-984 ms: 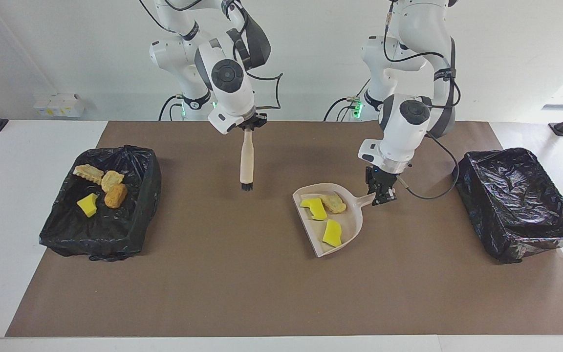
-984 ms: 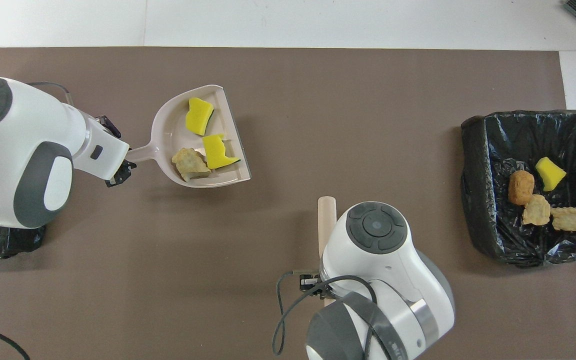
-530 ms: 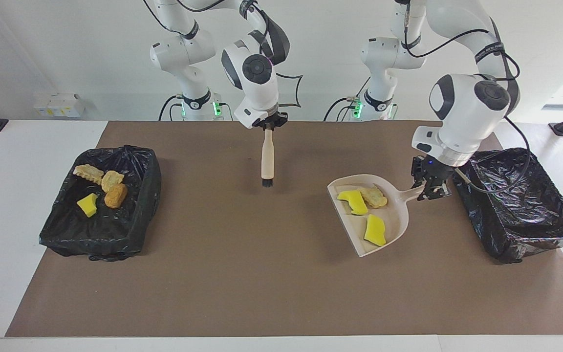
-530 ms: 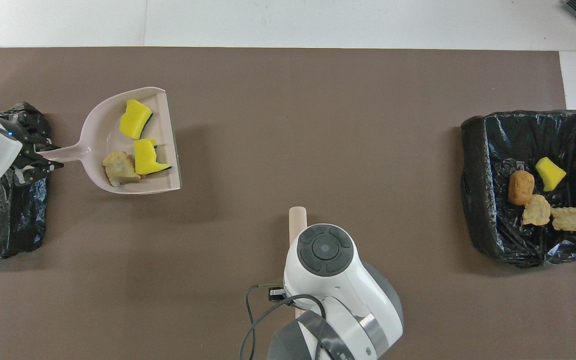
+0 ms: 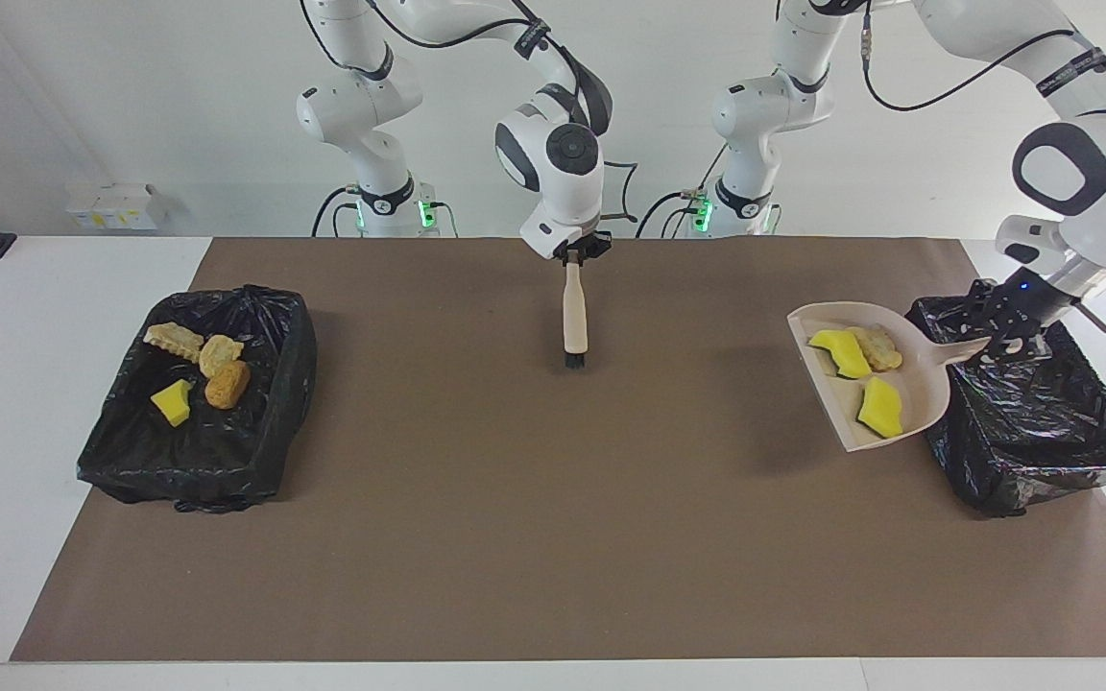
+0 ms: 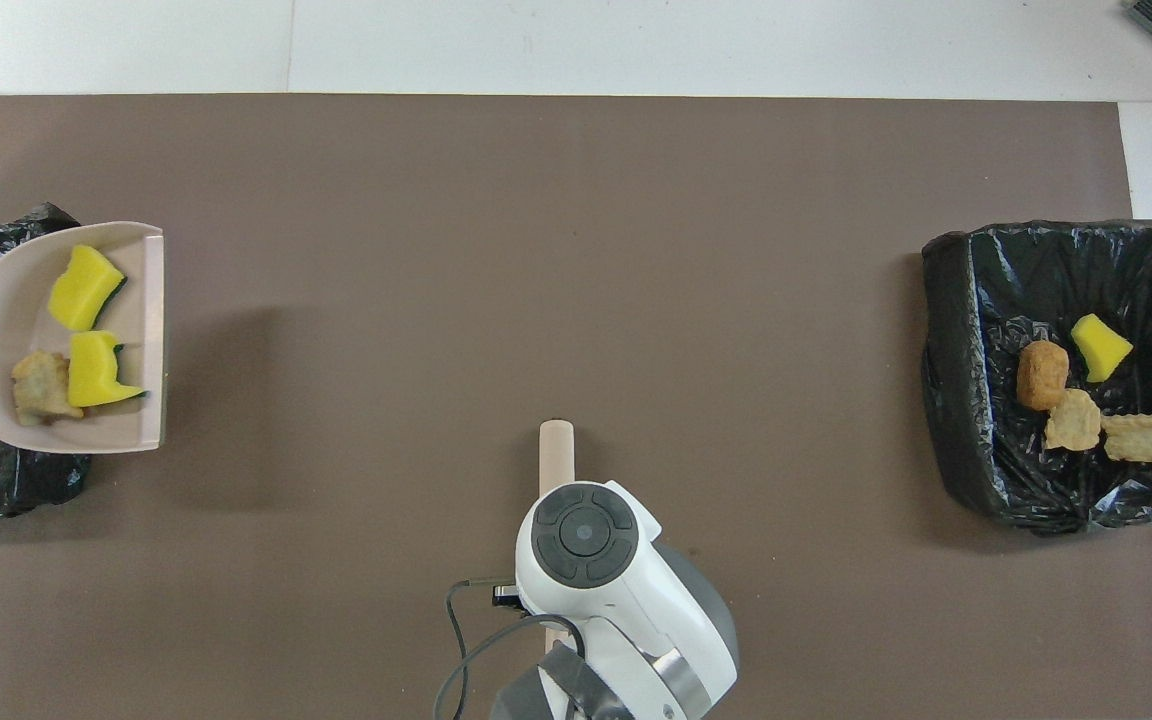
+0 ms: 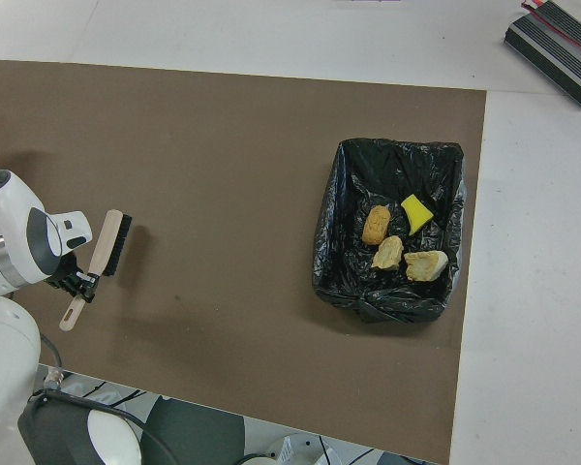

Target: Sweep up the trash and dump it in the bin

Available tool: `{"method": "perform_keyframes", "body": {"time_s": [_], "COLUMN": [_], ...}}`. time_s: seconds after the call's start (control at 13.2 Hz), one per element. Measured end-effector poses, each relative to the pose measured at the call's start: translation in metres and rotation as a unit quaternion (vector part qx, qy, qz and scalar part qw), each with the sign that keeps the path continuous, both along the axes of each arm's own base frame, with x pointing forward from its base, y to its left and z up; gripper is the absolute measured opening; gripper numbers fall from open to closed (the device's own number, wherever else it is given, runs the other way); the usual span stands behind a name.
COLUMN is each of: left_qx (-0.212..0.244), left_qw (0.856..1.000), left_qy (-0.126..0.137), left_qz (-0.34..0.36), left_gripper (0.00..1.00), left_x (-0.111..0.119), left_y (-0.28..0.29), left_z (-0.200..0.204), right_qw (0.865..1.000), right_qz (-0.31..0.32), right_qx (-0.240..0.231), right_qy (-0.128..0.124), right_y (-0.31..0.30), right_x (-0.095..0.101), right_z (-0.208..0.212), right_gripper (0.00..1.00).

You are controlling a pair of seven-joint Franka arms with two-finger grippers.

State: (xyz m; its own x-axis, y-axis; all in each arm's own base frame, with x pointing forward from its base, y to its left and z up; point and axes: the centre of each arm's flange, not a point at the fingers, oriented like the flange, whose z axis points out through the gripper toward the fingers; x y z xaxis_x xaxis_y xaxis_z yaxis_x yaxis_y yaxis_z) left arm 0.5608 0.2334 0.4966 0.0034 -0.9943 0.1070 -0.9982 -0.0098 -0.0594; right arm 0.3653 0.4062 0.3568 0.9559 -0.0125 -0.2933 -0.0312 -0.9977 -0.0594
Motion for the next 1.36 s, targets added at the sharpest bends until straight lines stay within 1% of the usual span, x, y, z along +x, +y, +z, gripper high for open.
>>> {"method": "perform_keyframes", "body": {"time_s": [0.15, 0.3, 0.53, 0.68, 0.76, 0.91, 1.06, 1.14, 1.21, 1.36], "left_qx": [0.026, 0.071, 0.143, 0.199, 0.226, 0.291, 0.364, 0.399, 0.436, 0.498], "left_qw": [1.000, 0.997, 0.990, 0.980, 0.973, 0.954, 0.928, 0.913, 0.897, 0.863], "left_qy": [-0.010, -0.011, -0.005, 0.001, 0.011, 0.037, 0.053, 0.057, 0.060, 0.067], "left_qz": [-0.004, 0.000, -0.006, -0.033, -0.050, -0.062, -0.067, -0.061, -0.051, -0.054], "left_gripper": [0.31, 0.31, 0.31, 0.31, 0.31, 0.31, 0.31, 0.31, 0.31, 0.31], "left_x": [-0.016, -0.020, -0.008, 0.005, 0.013, 0.030, 0.045, 0.049, 0.049, 0.040], "left_y": [0.053, 0.094, 0.125, 0.123, 0.113, 0.087, 0.059, 0.049, 0.043, 0.032], "left_z": [0.014, 0.031, 0.046, 0.046, 0.043, 0.038, 0.039, 0.041, 0.043, 0.046], "right_qw": [1.000, 1.000, 1.000, 1.000, 1.000, 1.000, 1.000, 1.000, 1.000, 1.000], "right_qz": [0.007, 0.007, 0.006, 0.003, 0.002, 0.000, -0.006, -0.009, -0.011, -0.007], "right_qx": [-0.001, -0.006, -0.010, -0.011, -0.011, -0.012, -0.012, -0.011, -0.011, -0.010], "right_qy": [0.003, 0.009, 0.014, 0.015, 0.015, 0.016, 0.016, 0.016, 0.016, 0.017], "right_y": [0.009, 0.009, 0.008, 0.006, 0.005, 0.005, 0.002, 0.000, -0.001, -0.002], "right_x": [-0.003, -0.002, -0.001, 0.001, 0.002, 0.004, 0.009, 0.012, 0.015, 0.017], "right_z": [-0.007, -0.014, -0.021, -0.022, -0.023, -0.028, -0.031, -0.031, -0.032, -0.034], "right_gripper": [0.26, 0.26, 0.26, 0.26, 0.26, 0.26, 0.26, 0.27, 0.34, 0.58]}}
